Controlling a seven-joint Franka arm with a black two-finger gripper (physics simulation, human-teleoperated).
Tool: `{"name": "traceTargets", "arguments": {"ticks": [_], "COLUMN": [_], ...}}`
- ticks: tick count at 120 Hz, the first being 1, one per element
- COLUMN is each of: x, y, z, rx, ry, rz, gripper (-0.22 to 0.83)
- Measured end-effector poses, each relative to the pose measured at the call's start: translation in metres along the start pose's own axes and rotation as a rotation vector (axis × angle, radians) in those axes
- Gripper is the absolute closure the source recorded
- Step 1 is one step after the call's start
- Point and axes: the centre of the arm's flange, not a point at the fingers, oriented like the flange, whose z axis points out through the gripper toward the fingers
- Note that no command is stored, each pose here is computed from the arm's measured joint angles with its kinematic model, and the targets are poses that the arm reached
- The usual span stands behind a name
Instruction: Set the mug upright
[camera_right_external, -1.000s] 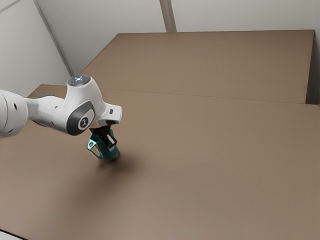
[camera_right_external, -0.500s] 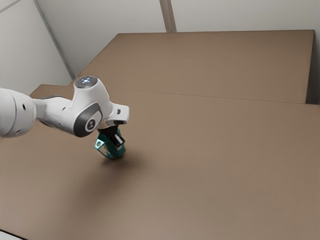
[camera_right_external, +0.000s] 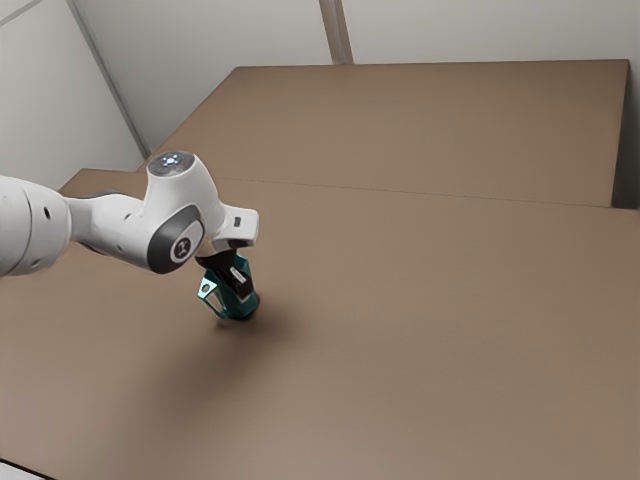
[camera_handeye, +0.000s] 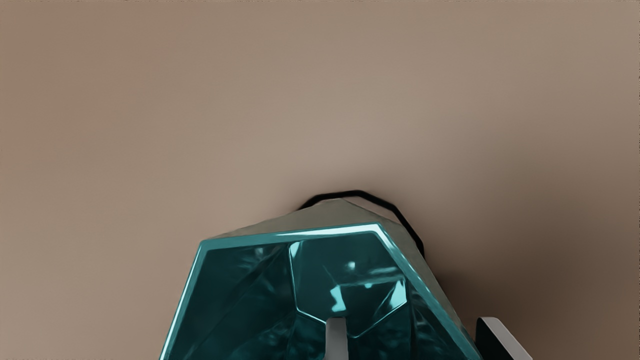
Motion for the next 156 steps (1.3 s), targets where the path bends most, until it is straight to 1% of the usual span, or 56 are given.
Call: {"name": "traceTargets", "arguments": {"ticks": [15,32,65,89,104,113,120,135,143,150,156], "x": [0.001,0.002,0.005,0.015,0.038,0.055,0.072,0.115,0.131,0.14,0.14], "y": [0.002,0.004,0.004,0.001,-0.011,-0.024,-0.037,-0.067,-0.078,-0.082,-0.085], "z": [-0.001,-0.007,-0.034,-0.068,-0.113,-0.138,-0.155,-0.163,-0.165,-0.169,-0.169], "rx": [-0.001,-0.001,0.002,0.012,0.032,0.034,0.022,-0.023,-0.045,-0.063,-0.079], "ry": [0.001,0.01,0.047,0.084,0.124,0.133,0.133,0.082,0.051,0.027,0.002], "rz": [0.005,0.007,-0.001,-0.007,-0.022,-0.051,-0.087,-0.165,-0.193,-0.206,-0.218], "gripper": [0.31,0.27,0.23,0.21,0.19,0.14,0.11,0.06,0.04,0.03,0.03]}}
